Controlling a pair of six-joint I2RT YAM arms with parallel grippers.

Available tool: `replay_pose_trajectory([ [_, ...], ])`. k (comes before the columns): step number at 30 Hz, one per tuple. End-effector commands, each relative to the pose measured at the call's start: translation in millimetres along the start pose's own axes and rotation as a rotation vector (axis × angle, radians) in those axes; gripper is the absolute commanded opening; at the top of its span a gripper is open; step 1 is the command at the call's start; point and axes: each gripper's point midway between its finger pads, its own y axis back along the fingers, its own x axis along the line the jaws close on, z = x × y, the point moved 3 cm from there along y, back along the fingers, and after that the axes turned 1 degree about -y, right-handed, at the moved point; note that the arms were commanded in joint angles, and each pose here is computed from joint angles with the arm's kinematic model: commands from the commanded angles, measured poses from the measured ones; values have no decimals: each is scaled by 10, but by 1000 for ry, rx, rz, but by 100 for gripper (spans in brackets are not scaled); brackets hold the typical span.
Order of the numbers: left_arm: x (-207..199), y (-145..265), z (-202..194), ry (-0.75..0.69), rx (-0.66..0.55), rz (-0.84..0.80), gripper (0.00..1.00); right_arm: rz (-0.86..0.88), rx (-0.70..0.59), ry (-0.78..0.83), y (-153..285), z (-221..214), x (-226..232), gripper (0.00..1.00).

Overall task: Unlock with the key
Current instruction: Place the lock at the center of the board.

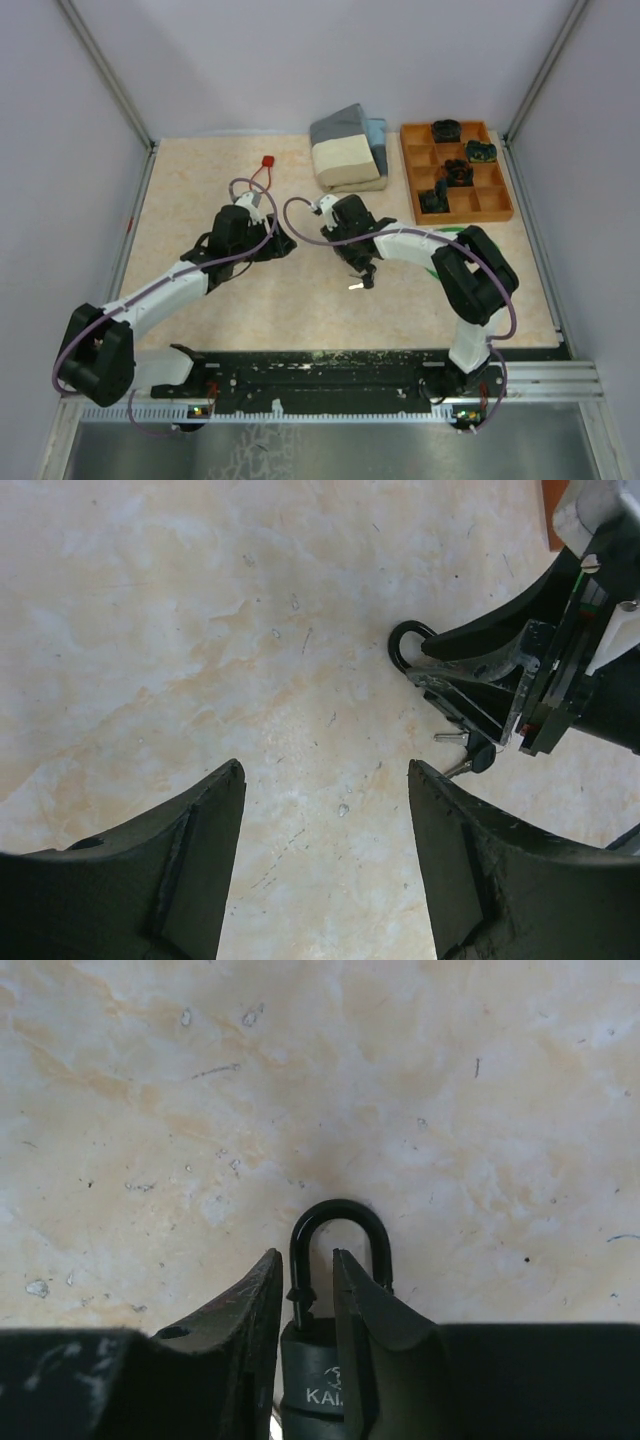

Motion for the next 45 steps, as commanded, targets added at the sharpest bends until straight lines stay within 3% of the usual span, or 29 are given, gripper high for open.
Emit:
replay_pose_trajectory([
  [1,79,38,-20,13,-3,42,72,6,-64,17,44,325,0,32],
  [5,103,71,-63,16,8,49,72,88,-68,18,151,410,91,41],
  [11,109,124,-112,11,28,43,72,55,-29,77,245,464,-65,41],
  [25,100,170,-156,18,40,31,73,81,193,49,-197,38,-342,35],
  [29,109,167,-165,18,43,36,72,57,243,51,-235,-54,-390,26],
  [34,106,159,-153,18,43,36,73,-38,248,81,-80,10,-539,2],
  [39,107,145,-142,18,42,38,73,-150,176,101,239,285,-698,0],
  [45,39,106,-166,20,75,2,72,-101,182,72,372,369,-595,0],
])
